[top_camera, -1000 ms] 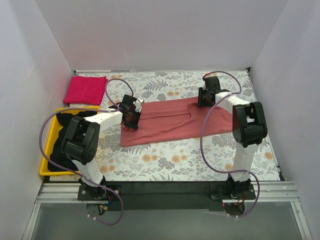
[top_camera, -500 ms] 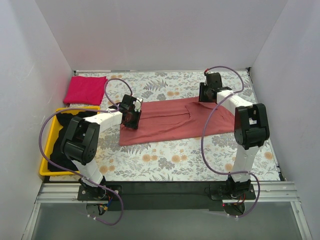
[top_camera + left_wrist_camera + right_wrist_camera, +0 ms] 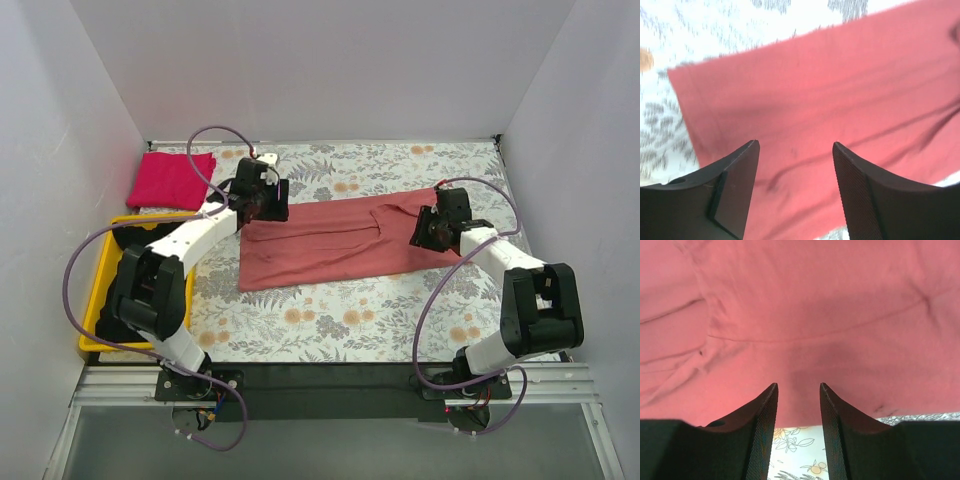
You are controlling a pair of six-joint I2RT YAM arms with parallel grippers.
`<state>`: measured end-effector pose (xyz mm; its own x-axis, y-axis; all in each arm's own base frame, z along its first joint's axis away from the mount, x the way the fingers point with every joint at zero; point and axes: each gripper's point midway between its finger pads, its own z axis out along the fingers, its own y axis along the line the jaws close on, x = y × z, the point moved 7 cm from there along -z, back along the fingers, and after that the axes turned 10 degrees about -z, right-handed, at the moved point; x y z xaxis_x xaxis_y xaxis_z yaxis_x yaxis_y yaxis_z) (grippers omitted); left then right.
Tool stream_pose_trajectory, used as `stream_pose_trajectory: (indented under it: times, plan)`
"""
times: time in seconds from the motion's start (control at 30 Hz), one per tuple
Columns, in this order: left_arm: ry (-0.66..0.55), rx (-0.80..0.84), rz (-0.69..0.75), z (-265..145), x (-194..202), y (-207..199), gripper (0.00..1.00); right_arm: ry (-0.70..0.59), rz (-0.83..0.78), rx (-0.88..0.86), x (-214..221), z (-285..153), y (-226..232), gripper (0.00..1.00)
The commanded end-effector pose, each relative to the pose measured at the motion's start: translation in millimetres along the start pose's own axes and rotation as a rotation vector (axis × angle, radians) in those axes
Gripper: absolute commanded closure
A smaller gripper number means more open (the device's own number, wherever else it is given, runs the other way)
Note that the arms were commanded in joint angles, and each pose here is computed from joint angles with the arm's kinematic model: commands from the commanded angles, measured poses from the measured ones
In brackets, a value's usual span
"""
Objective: Fold and stack the t-shirts
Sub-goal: Fold the tshirt
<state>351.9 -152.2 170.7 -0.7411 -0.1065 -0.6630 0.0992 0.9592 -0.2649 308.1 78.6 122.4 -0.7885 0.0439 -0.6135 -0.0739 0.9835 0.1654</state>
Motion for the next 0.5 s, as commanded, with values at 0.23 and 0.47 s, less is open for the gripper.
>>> stream_pose_trajectory:
  times: [0.23,0.47]
  plan:
    - [0.092,-0.109,-0.066,76,-1,16,0.46,0.032,0.156,-0.051,22,19,-9,0.53]
    - [0.295,-0.148,-0.119,65,50,27,0.55,0.066,0.056,-0.007,9,59,-23,0.53]
